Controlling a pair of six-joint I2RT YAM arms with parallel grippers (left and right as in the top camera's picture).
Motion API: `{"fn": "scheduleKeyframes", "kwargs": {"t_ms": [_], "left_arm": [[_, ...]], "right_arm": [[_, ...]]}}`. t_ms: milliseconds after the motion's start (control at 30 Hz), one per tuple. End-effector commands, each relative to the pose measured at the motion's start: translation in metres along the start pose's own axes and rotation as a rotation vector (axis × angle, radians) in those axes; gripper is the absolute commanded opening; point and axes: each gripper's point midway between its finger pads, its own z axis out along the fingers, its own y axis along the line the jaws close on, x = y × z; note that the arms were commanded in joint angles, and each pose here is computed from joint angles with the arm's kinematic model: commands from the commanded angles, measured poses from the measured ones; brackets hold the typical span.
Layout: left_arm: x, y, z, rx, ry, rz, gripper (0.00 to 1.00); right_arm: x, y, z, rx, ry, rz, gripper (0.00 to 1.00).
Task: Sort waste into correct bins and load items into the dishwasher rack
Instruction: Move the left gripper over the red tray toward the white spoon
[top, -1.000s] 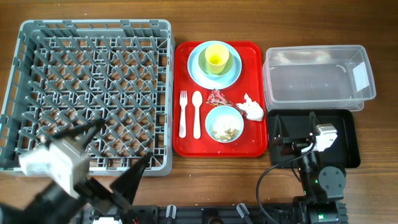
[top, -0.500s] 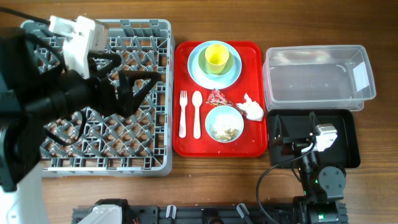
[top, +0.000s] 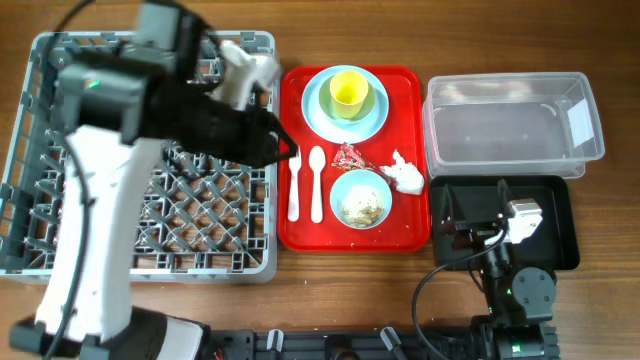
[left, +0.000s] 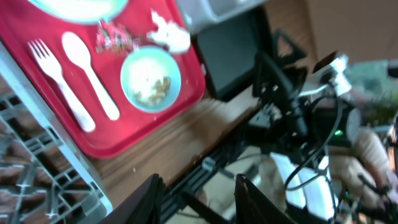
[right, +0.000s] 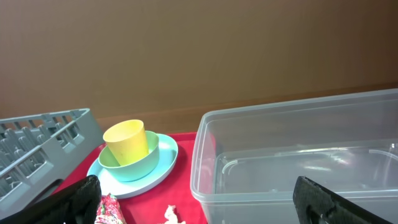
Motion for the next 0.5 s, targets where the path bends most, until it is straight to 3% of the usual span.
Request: {"fn": "scheduleKeyframes", "kwargs": {"t_ms": [0, 200, 300, 467], "left_arm": [[0.013, 0.016, 0.050, -0.060, 0.151, -0.092, 0.38], [0.026, 0.076, 0.111, -0.357, 0.171, -0.340, 0.34], [0.021, 0.085, 0.127, -0.359, 0.138, -0.361, 0.29], [0.018, 0.110, 0.150, -0.403, 0.069, -0.441, 0.11]], "right_arm": [[-0.002, -0.001, 0.000, 0.006, -0.012, -0.001, 1.00], [-0.002, -0.001, 0.000, 0.006, -0.012, -0.001, 1.00], [-0.002, -0.001, 0.000, 0.006, -0.012, -0.001, 1.00], [-0.002, -0.001, 0.000, 0.006, -0.012, 0.000, 1.00]]}}
